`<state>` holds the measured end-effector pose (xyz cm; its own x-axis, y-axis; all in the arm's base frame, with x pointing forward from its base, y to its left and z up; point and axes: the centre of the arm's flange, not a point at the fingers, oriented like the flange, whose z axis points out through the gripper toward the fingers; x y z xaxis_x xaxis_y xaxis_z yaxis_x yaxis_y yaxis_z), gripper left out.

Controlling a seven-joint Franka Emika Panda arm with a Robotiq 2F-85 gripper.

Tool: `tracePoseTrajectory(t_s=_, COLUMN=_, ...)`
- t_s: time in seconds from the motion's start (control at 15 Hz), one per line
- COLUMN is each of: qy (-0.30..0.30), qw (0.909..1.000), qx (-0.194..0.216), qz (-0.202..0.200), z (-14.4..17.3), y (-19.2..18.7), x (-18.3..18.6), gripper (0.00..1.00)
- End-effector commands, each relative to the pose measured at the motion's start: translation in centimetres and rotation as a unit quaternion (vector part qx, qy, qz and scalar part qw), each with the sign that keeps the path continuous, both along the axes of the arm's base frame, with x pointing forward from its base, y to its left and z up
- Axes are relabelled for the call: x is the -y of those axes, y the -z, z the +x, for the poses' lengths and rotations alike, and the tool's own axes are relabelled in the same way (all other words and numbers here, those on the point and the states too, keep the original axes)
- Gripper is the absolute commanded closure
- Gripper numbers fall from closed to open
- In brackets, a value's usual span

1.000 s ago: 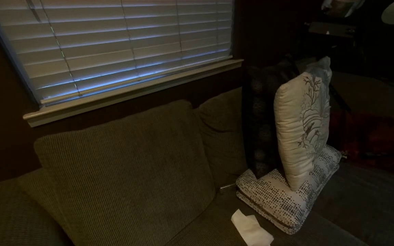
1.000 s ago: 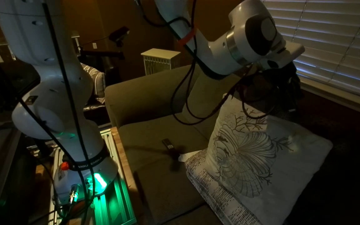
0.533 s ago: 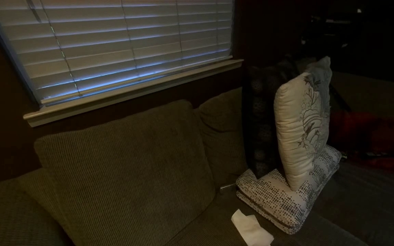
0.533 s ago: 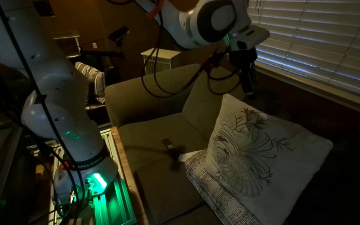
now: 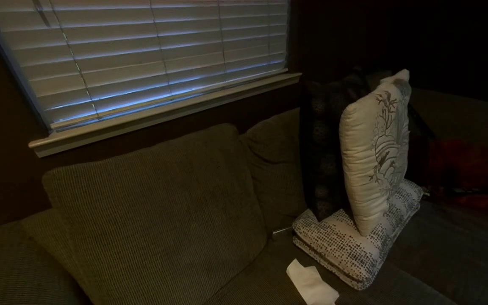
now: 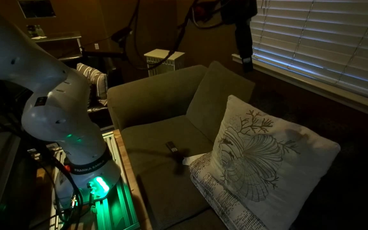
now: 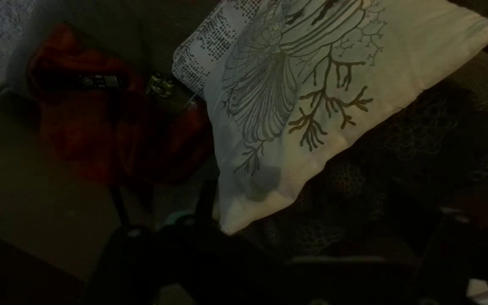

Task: Put the pillow on the stack of pillows

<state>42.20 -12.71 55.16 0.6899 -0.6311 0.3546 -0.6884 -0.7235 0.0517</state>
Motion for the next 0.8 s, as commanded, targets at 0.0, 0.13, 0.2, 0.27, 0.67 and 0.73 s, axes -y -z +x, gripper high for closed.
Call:
tracePoseTrajectory(t_s=0.0, qy=-0.018, qw=0.9994, qx=-0.016, qz=-0.022, z=-1.4, y=-2.3, x=0.6, gripper=0.00)
tracePoseTrajectory(t_s=0.13, qy=-0.029, qw=0.9989, qx=-0.018, qz=-0.032, z=-1.7, y=-2.9, x=0.7, gripper=0.00)
tracePoseTrajectory(t_s=0.2, qy=-0.039, qw=0.9984, qx=-0.017, qz=-0.036, z=-1.7, y=-3.1, x=0.8, gripper=0.00)
tracePoseTrajectory(t_s=0.27, qy=-0.051, qw=0.9979, qx=-0.015, qz=-0.037, z=-1.8, y=-3.3, x=0.8, gripper=0.00)
tracePoseTrajectory(t_s=0.67, qy=-0.098, qw=0.9940, qx=-0.017, qz=-0.047, z=-2.5, y=-4.2, x=0.2, gripper=0.00)
tracePoseTrajectory(t_s=0.73, qy=-0.101, qw=0.9935, qx=-0.018, qz=-0.050, z=-2.8, y=-4.4, x=0.1, gripper=0.00)
